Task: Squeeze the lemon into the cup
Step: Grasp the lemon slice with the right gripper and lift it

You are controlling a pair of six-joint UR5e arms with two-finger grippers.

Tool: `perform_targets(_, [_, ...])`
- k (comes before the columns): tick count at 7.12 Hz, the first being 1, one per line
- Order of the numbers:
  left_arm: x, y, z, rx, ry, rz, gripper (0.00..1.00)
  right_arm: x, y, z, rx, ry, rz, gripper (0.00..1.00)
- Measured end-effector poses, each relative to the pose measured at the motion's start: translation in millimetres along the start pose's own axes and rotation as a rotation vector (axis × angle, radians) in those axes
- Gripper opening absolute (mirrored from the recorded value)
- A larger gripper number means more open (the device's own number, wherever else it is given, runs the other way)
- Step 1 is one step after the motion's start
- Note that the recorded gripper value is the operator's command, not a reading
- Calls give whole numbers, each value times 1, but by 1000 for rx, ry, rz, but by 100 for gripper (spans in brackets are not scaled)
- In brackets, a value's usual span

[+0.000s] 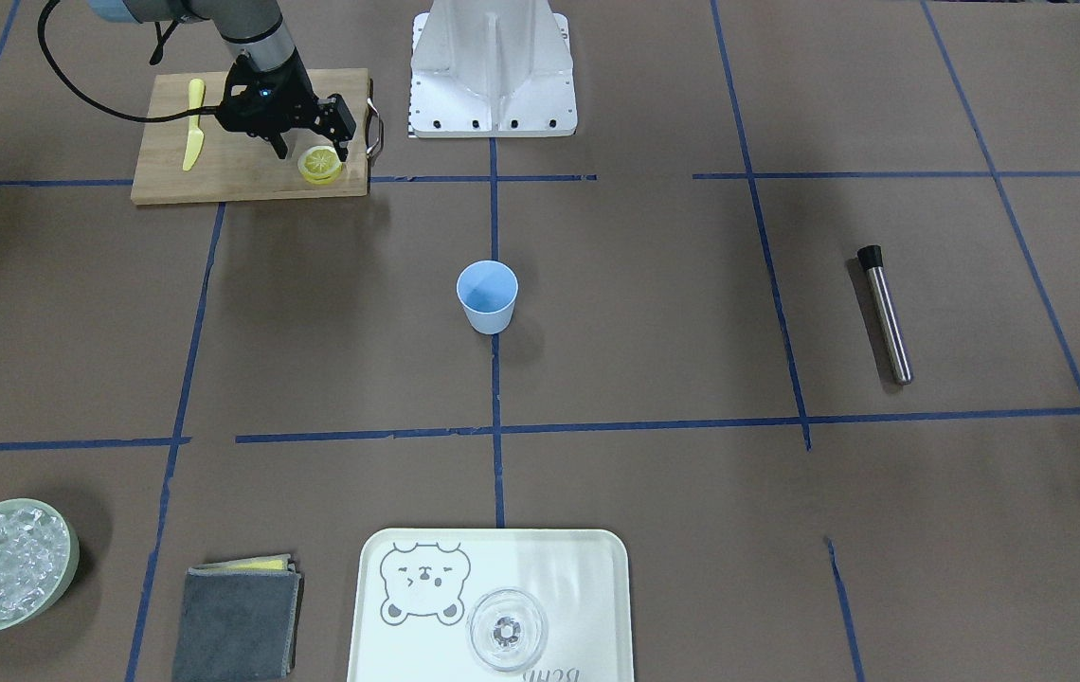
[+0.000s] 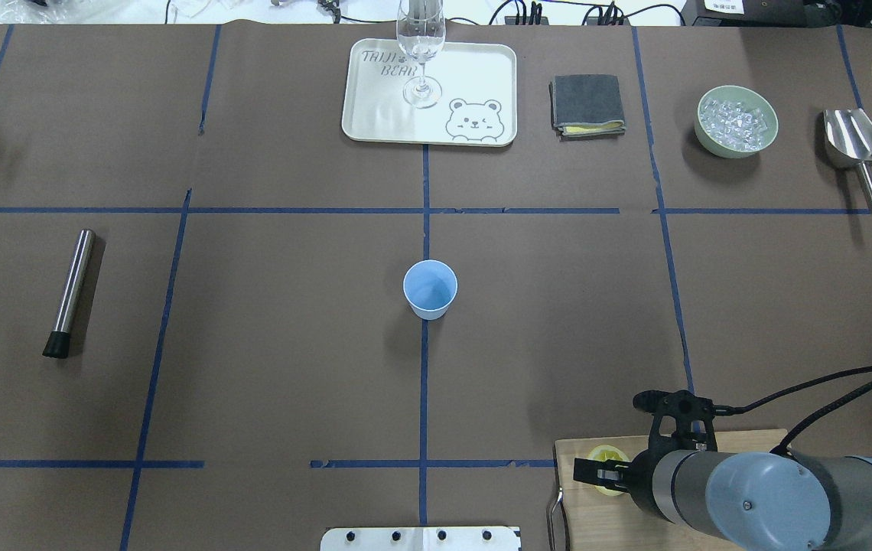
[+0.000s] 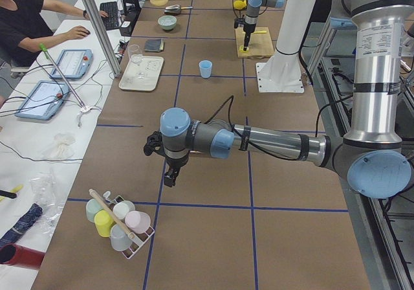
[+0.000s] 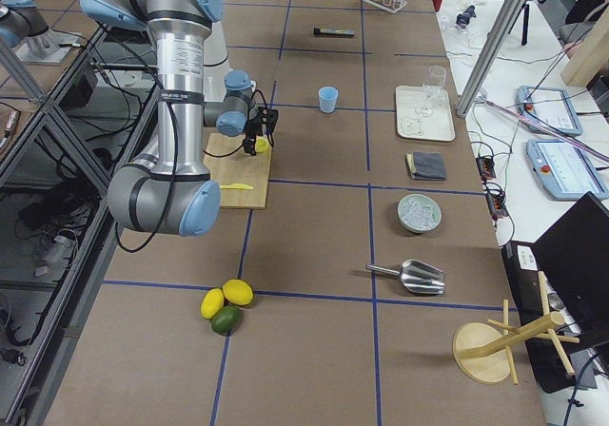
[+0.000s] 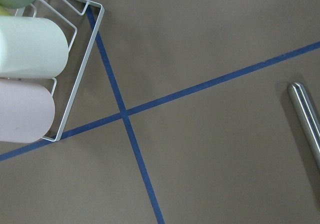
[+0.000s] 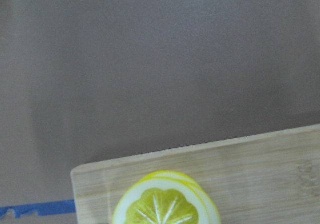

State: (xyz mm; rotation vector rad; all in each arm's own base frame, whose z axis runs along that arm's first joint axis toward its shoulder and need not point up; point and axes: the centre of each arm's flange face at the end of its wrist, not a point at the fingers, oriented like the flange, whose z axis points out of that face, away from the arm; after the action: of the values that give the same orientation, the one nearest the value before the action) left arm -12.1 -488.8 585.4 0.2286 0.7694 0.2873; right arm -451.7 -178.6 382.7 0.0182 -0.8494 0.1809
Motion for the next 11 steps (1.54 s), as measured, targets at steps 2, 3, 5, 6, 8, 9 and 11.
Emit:
perform_targets(2, [0, 1, 0, 1, 0, -1, 100, -7, 0, 0, 1, -4, 0, 100])
perform_targets(3, [0, 1, 0, 1, 0, 0, 100, -7, 0, 2, 3, 1, 1, 99])
perform_targets(5, [0, 1, 0, 1, 0, 0, 100, -5, -1, 7, 5, 18, 2, 98])
perform_targets(6, [1, 1, -1, 2, 0, 0, 100, -5, -1, 9, 6, 22, 2, 92])
perform_targets(8, [1, 1, -2, 3, 0, 0, 100, -3, -3, 10, 8, 26, 4, 54])
perform_targets(9, [2, 1, -2, 4, 0, 0, 100, -3, -4, 10, 11, 26, 6, 44])
perform_targets(11, [2, 1, -3, 5, 1, 0, 100, -3, -6, 7, 15, 22, 9, 43])
